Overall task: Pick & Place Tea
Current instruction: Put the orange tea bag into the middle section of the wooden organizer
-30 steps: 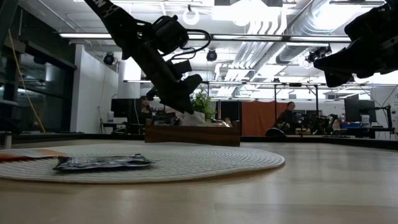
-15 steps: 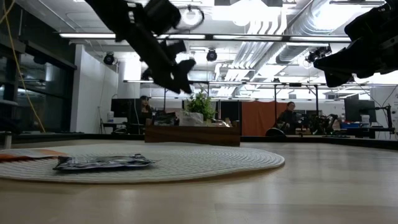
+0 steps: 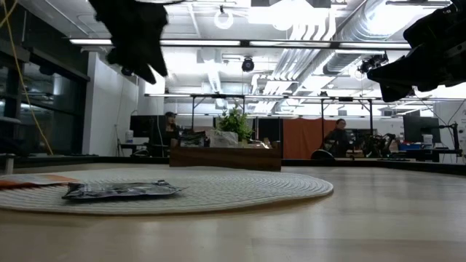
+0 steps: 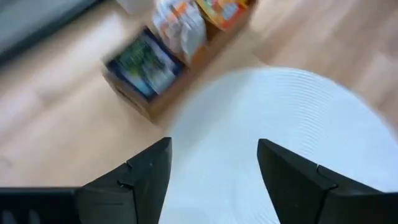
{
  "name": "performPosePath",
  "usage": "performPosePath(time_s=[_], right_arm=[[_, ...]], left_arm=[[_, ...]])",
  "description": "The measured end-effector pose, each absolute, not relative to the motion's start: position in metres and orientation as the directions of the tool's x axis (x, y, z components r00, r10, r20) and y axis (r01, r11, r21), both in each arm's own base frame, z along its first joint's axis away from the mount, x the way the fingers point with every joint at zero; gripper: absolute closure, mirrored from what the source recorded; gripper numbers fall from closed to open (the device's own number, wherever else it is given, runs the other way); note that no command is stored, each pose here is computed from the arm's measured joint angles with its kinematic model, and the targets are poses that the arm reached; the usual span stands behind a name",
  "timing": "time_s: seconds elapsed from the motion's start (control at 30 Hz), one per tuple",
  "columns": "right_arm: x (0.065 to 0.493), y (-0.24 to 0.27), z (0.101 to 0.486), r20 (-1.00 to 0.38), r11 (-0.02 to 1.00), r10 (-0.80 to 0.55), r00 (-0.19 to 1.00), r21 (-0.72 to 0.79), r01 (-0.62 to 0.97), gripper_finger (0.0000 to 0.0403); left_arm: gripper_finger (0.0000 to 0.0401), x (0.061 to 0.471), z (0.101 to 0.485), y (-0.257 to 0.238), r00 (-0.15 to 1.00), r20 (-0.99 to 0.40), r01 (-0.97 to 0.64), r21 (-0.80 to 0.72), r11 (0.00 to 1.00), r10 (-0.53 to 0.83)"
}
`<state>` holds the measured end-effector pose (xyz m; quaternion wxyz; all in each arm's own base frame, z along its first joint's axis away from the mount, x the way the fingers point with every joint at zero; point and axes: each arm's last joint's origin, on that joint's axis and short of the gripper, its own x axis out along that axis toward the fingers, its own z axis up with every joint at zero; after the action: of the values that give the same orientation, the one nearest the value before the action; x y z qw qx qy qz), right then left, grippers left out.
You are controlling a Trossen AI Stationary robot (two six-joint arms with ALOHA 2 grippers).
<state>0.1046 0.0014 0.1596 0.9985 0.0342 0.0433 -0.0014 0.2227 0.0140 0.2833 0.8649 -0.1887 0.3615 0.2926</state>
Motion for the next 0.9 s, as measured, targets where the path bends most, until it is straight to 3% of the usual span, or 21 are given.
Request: performPosePath(time_s=[0.17, 0.33, 0.7, 0.9], right_arm=[[0.105, 0.001, 0.160, -0.087, 0.998, 0.000, 0.996, 0.068, 0.006, 0.0402], [0.105, 0.001, 0.160, -0.087, 0.998, 0.000, 0.996, 0.068, 0.006, 0.0402], [0.105, 0.001, 0.160, -0.087, 0.998, 0.000, 0.996, 0.068, 0.006, 0.0402], [0.105, 0.001, 0.160, -0.087, 0.998, 0.000, 0.996, 0.068, 0.006, 0.0402]], left_arm=[[0.0169, 0.187, 0.275, -0.014, 0.625, -0.759, -0.639, -0.362, 0.679, 0.184], [0.0169, 0.157, 0.248, -0.037, 0.623, -0.781, -0.673, -0.511, 0.534, 0.038], [0.0169, 0.130, 0.200, -0.084, 0.584, -0.795, -0.703, -0.598, 0.385, -0.167], [0.0169, 0.128, 0.189, -0.101, 0.557, -0.813, -0.754, -0.581, 0.306, -0.171]])
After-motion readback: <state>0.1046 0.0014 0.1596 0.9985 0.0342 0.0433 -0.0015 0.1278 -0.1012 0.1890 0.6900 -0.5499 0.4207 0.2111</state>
